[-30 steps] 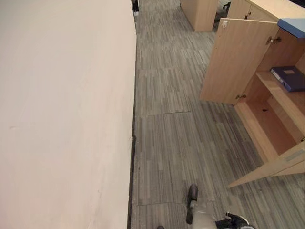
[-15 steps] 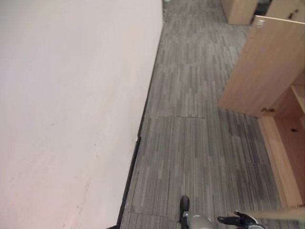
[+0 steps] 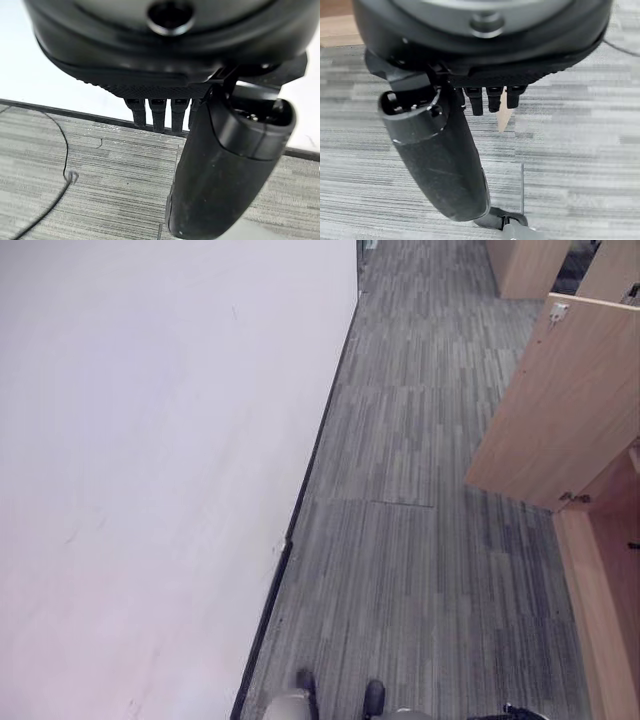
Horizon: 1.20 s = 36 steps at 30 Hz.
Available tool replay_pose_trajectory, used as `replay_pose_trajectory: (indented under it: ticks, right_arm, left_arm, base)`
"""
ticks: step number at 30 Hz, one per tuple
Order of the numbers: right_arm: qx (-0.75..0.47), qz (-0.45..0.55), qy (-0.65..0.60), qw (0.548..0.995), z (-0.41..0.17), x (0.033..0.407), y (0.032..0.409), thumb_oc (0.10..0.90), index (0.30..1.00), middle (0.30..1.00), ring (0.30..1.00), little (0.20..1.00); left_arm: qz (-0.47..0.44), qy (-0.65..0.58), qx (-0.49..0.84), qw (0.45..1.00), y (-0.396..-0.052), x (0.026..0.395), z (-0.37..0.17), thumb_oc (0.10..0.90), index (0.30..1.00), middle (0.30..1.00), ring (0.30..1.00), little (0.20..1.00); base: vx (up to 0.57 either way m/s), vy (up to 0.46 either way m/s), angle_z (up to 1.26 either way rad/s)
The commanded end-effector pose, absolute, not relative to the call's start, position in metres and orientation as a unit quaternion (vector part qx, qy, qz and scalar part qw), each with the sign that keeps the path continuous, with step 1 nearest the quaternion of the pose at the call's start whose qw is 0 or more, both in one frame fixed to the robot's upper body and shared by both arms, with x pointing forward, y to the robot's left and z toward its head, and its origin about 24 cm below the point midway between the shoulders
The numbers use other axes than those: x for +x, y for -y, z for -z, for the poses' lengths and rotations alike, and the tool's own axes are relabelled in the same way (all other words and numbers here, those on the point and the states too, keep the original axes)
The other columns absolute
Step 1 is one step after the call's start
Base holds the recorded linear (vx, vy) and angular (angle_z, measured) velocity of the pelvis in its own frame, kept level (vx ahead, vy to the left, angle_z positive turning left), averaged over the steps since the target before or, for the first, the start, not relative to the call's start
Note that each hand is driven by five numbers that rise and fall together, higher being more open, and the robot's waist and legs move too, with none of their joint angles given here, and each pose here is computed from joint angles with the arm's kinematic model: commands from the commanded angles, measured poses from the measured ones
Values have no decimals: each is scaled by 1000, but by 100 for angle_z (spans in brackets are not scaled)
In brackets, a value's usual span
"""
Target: Put the empty folder in the office cabinet
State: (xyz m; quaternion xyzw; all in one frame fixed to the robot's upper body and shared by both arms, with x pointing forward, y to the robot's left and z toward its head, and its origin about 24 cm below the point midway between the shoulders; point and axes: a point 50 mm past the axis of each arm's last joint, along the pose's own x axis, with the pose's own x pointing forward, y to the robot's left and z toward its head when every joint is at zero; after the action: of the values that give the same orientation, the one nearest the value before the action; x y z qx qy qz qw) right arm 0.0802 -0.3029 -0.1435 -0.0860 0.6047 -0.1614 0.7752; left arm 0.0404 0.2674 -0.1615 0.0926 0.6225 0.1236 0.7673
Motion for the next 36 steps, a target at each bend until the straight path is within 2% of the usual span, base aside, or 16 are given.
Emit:
replay_pose_trajectory:
  ticks: [1,4,7,11,16,22,28,29,30,31,32,36]
  right_arm:
    - [-116,193,-638,736,136,47,331,800,900,900,900,900]
    - [-101,202,-652,724,137,33,330,800,900,900,900,900]
    - [-14,250,-653,715,143,14,321,800,900,900,900,900]
    - [15,261,-652,711,145,10,317,800,900,900,900,900]
    - [16,253,-643,723,144,18,318,800,900,900,900,900]
    - [21,247,-605,756,144,47,313,800,900,900,900,900]
    - [9,247,-614,750,146,45,310,800,900,900,900,900]
    - [2,233,-620,750,147,45,307,800,900,900,900,900]
    - [2,233,-619,750,147,45,307,800,900,900,900,900]
    - [-5,214,-623,752,150,44,300,800,900,900,900,900]
    - [0,221,-620,753,151,48,297,800,900,900,900,900]
    - [-4,214,-634,743,154,44,290,800,900,900,900,900]
  left_arm:
    - [-143,-645,149,736,-301,17,151,800,900,900,900,900]
    - [-159,-656,130,727,-300,6,152,800,900,900,900,900]
    - [-187,-659,101,721,-302,-7,151,800,900,900,900,900]
    - [-190,-659,95,721,-303,-8,150,800,900,900,900,900]
    - [-190,-657,93,723,-303,-8,150,800,900,900,900,900]
    - [-188,-652,99,728,-302,1,151,800,900,900,900,900]
    - [-183,-653,117,726,-302,5,151,800,900,900,900,900]
    - [-157,-600,143,771,-290,69,150,800,900,900,900,900]
    - [-156,-600,143,772,-290,69,150,800,900,900,900,900]
    - [-141,-576,146,792,-284,89,149,800,900,900,900,900]
    - [-173,-596,119,775,-283,73,152,800,900,900,900,900]
    - [-204,-618,92,754,-285,52,155,800,900,900,900,900]
  base:
    - [219,21,-7]
    - [297,43,-34]
    - [490,153,-71]
    - [412,227,-52]
    - [326,265,-25]
    - [211,220,-20]
    - [202,-98,-18]
    - [170,-108,-24]
    - [202,-90,-10]
    - [228,-150,-7]
    - [338,-204,-14]
    - [259,-225,-75]
